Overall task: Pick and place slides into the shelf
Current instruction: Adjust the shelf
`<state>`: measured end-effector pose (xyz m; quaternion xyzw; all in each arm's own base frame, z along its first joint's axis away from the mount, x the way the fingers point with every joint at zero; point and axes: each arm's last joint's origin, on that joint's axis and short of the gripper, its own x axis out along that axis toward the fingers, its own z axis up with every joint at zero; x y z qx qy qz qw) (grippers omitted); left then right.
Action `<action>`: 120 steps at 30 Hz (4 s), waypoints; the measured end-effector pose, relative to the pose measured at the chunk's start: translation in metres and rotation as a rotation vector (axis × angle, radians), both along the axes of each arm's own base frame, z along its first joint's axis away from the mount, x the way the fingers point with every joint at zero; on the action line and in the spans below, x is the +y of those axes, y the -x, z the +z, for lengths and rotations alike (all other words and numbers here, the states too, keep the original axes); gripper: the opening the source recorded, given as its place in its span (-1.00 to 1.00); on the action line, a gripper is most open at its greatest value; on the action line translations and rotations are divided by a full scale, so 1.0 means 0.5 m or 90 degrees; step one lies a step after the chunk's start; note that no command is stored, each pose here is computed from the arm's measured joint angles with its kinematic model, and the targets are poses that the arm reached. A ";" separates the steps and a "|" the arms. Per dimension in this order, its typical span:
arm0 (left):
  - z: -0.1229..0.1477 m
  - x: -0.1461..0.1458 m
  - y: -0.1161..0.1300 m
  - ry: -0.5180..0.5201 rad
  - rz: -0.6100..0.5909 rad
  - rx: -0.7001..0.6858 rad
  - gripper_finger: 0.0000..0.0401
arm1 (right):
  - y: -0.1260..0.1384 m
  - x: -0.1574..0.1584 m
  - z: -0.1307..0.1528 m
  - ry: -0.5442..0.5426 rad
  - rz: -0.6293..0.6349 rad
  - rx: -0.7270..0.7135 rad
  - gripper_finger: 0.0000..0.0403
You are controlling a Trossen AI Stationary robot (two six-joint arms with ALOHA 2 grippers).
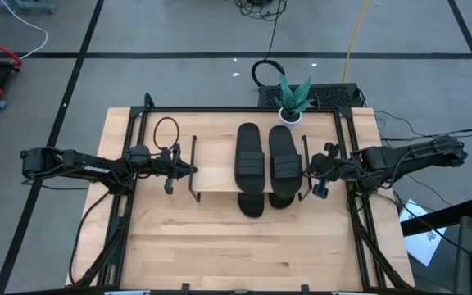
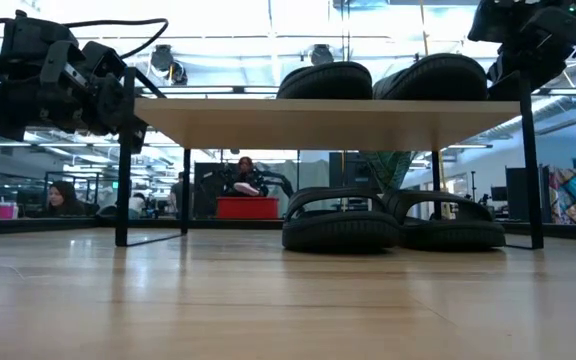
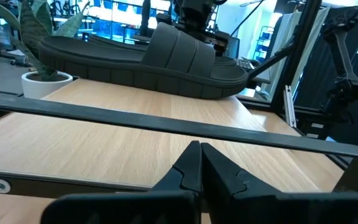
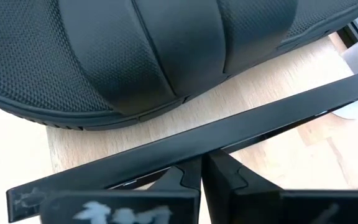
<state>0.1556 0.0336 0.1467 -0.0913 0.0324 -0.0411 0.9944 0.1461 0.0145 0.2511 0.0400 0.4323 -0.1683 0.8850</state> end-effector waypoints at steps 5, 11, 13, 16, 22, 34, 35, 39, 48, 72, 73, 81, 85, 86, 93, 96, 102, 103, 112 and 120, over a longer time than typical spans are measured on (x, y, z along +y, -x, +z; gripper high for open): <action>-0.001 0.000 0.000 0.005 0.000 0.003 -0.97 | 0.006 -0.001 0.005 -0.006 -0.001 -0.012 -1.00; -0.007 0.004 0.000 0.008 0.038 0.026 -0.97 | 0.010 -0.001 0.004 -0.007 -0.002 -0.005 -1.00; -0.008 0.005 0.000 -0.002 0.050 0.028 -0.97 | 0.011 -0.002 0.004 -0.005 -0.003 -0.003 -1.00; -0.008 0.006 0.000 -0.020 0.062 0.028 -0.97 | 0.018 -0.003 0.007 -0.004 -0.001 -0.007 -1.00; -0.009 0.006 0.000 -0.028 0.064 0.030 -0.97 | 0.044 -0.007 0.020 -0.005 0.005 -0.033 -1.00; -0.014 0.007 0.001 -0.041 0.069 0.049 -0.97 | 0.080 -0.013 0.028 -0.025 -0.013 -0.047 -1.00; -0.015 0.007 0.001 -0.039 0.073 0.050 -0.97 | 0.080 -0.013 0.027 -0.030 -0.010 -0.047 -1.00; -0.015 0.007 0.001 -0.055 0.066 0.049 -0.97 | 0.078 -0.012 0.027 -0.034 -0.007 -0.045 -1.00; -0.015 -0.001 -0.001 -0.112 0.044 0.045 -0.97 | 0.078 -0.012 0.027 -0.034 -0.006 -0.046 -1.00; -0.009 -0.009 0.001 -0.151 0.037 0.028 -0.97 | 0.076 -0.011 -0.014 -0.040 -0.019 -0.020 -1.00; -0.009 -0.010 0.002 -0.151 0.036 0.028 -0.97 | 0.075 -0.011 -0.013 -0.040 -0.019 -0.024 -1.00; -0.003 -0.013 0.013 -0.148 0.033 0.036 -0.97 | 0.079 -0.011 -0.007 -0.047 -0.015 -0.046 -1.00; 0.001 -0.014 0.018 -0.154 0.033 0.032 -0.97 | 0.080 -0.011 -0.007 -0.053 -0.011 -0.048 -1.00; 0.002 -0.014 0.019 -0.157 0.033 0.032 -0.97 | 0.080 -0.011 -0.007 -0.055 -0.010 -0.047 -1.00; 0.004 -0.015 0.031 -0.165 0.049 0.051 -0.97 | 0.084 -0.011 -0.006 -0.055 -0.006 -0.048 -1.00; 0.002 -0.015 0.037 -0.171 0.061 0.065 -0.97 | 0.102 -0.014 -0.004 -0.052 -0.002 -0.048 -1.00; 0.002 -0.017 0.050 -0.181 0.066 0.078 -0.97 | 0.158 -0.024 0.015 -0.065 0.008 -0.146 -1.00; 0.003 -0.018 0.052 -0.181 0.066 0.078 -0.97 | 0.166 -0.025 0.018 -0.067 0.011 -0.165 -1.00; 0.017 -0.036 0.065 -0.206 0.015 0.032 -0.97 | 0.182 -0.018 -0.002 -0.141 0.132 -0.347 -1.00; 0.023 -0.057 0.076 -0.223 -0.033 0.008 -0.97 | 0.153 -0.011 -0.056 -0.156 0.161 -0.481 -1.00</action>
